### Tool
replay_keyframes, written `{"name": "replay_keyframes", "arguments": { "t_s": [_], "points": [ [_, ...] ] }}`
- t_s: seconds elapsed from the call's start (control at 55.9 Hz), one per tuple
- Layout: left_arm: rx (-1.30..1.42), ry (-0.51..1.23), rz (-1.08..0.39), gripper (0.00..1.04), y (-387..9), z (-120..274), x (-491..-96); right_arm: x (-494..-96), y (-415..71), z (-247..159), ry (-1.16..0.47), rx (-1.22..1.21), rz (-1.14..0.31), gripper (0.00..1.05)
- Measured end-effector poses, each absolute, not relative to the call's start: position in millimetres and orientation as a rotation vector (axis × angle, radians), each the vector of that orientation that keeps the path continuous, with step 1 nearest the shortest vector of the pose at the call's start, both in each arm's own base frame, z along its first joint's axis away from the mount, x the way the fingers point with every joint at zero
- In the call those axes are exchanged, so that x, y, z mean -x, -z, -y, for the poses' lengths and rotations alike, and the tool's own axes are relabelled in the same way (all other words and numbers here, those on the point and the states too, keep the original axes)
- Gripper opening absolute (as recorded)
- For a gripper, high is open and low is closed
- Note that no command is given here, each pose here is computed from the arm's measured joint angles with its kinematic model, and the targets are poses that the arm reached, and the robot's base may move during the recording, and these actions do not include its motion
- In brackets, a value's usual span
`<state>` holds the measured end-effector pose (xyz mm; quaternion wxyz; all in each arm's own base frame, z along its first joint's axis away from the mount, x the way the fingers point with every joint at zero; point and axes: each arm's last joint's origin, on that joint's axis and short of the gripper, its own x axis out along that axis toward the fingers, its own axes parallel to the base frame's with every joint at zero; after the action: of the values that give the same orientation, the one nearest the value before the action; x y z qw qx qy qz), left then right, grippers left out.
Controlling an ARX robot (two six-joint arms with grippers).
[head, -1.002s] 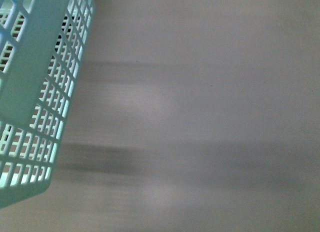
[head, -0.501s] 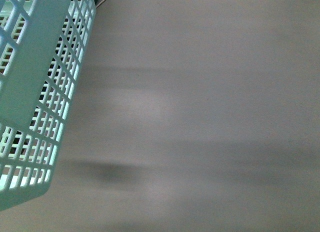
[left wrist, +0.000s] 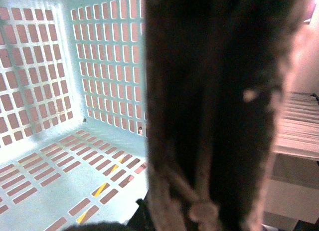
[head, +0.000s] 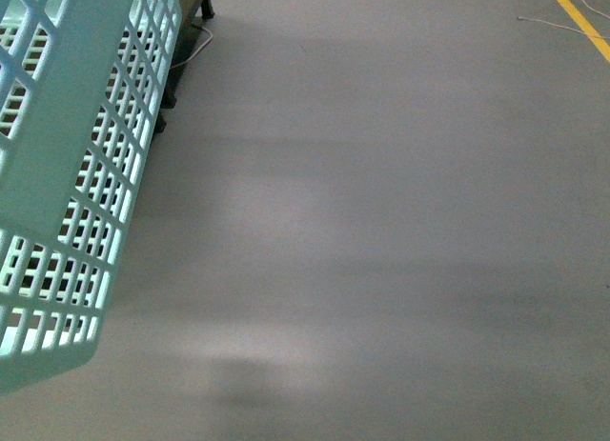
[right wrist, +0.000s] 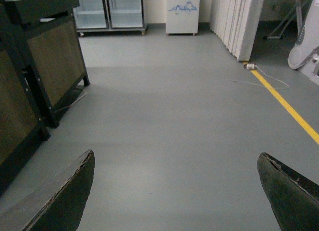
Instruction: Pick lemon and mango into basket
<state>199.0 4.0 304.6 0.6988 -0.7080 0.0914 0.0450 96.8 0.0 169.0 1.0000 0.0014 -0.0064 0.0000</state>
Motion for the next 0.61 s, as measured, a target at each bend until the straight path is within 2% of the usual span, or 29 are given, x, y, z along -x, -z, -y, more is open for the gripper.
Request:
{"name": "replay_keyframes", "arguments": {
  "t_s": [0.608],
  "points": [
    [1.576, -0.100, -0.204, 0.05, -304.6, -4.0, -199.0, -96.8, -169.0, 0.0, 0.000, -0.002, 0.013, 0.96]
  ]
}}
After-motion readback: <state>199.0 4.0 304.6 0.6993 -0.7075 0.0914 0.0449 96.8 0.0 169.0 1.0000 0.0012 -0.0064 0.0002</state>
